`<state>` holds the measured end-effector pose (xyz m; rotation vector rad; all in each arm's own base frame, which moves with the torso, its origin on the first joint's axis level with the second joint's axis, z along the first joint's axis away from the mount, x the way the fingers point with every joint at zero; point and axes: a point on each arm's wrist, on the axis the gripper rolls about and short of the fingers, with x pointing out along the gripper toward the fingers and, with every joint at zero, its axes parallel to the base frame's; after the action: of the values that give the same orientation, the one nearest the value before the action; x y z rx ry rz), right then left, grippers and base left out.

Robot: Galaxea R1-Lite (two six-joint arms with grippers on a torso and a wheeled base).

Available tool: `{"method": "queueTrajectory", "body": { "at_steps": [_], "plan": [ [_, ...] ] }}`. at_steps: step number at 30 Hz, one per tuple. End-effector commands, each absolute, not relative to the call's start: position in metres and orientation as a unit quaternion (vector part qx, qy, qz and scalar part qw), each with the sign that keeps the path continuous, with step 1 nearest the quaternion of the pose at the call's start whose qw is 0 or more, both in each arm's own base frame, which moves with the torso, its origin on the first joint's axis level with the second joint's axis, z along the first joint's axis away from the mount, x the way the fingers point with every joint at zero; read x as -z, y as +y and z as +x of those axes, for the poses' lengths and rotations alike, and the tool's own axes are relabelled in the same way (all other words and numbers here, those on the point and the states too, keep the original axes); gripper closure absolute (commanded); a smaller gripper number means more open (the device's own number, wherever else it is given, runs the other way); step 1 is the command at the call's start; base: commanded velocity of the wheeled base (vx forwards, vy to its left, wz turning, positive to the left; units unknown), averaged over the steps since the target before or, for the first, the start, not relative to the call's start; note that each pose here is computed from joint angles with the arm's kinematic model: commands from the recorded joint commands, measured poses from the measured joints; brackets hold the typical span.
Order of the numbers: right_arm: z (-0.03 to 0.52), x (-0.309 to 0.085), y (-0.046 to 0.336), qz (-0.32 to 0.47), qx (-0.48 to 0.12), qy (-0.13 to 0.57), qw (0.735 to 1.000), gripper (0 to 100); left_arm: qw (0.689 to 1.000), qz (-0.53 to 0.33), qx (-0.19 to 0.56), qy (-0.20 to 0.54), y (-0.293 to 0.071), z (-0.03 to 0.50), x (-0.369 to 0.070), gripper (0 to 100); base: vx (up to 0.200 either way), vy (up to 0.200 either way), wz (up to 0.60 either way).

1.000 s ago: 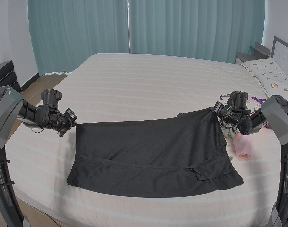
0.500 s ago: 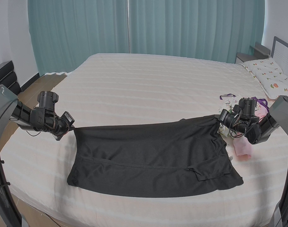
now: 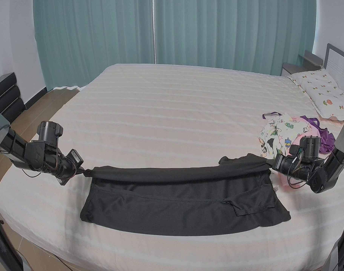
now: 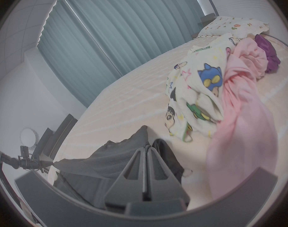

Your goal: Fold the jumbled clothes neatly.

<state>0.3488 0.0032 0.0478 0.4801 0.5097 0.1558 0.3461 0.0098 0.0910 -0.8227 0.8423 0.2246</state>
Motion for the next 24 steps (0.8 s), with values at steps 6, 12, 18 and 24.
{"method": "queueTrajectory", "body": {
  "at_steps": [6,12,18,24],
  "plan": [
    [0.325,-0.017,0.002,0.229,-0.072,0.291,0.926,100,0.802,-0.381,-0.125,0.443,0.007,0.334,-0.062,100,0.0,0.0,0.0],
    [0.317,-0.011,0.002,0.229,-0.068,0.309,0.921,0,0.795,-0.382,-0.128,0.454,0.007,0.33,-0.056,100,0.0,0.0,0.0],
    [0.313,-0.024,0.002,0.232,-0.072,0.291,0.925,0,0.792,-0.385,-0.13,0.457,0.006,0.327,-0.056,0,0.0,0.0,0.0],
    [0.309,-0.055,0.003,0.246,-0.081,0.247,0.934,0,0.793,-0.404,-0.134,0.436,0.01,0.321,-0.07,0,0.0,0.0,0.0]
  ]
}}
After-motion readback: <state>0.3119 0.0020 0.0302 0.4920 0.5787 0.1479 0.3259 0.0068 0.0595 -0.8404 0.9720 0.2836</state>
